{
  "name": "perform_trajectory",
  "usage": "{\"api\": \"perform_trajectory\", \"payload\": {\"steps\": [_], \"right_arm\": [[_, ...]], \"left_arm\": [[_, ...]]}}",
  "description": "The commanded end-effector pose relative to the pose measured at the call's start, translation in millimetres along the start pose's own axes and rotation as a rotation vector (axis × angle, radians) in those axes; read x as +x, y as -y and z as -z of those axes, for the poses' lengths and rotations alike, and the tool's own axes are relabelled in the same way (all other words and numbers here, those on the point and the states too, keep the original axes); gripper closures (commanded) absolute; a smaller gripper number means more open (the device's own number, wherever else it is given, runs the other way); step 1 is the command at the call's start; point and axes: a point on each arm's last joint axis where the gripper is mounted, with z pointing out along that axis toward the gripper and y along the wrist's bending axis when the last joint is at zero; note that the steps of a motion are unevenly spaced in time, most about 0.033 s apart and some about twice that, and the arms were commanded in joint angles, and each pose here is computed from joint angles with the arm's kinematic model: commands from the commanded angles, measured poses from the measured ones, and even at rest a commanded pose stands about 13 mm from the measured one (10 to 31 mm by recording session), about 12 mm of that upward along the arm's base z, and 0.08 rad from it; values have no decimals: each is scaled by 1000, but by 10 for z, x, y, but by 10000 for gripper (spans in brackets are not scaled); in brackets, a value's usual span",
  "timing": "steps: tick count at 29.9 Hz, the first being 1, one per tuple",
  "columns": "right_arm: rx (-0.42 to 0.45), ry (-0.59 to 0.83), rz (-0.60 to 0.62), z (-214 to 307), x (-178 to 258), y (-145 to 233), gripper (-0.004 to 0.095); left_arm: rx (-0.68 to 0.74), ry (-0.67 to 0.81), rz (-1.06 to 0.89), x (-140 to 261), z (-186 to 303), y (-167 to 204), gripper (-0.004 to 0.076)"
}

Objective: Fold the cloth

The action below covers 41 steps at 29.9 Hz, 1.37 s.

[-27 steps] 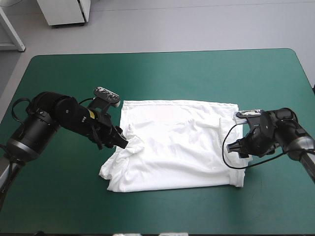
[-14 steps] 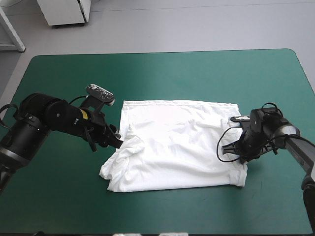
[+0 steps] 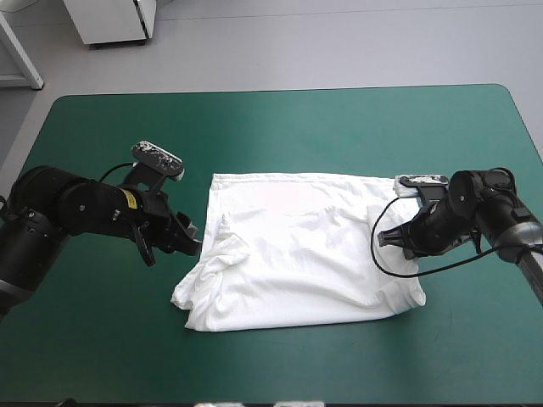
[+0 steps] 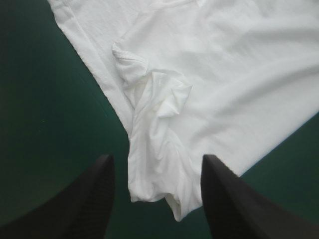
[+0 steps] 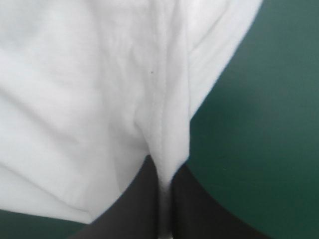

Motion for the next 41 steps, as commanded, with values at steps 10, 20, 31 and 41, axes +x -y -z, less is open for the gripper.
{"api": "perform_trajectory", "payload": {"steps": [10, 20, 31, 41], "right_arm": [[-86, 5, 96, -331, -222, -237, 925], [-78, -74, 194, -451, -280, -277, 696], [29, 82, 217, 477, -268, -295, 403], [117, 281, 141, 1189, 400, -218, 403]], "left_arm": [[-2, 25, 10, 13, 166, 28, 339], [-4, 28, 7, 7, 191, 28, 339], [-90, 108, 15, 150, 492, 7, 339], [-78, 57, 109, 652, 414, 66, 337]]}}
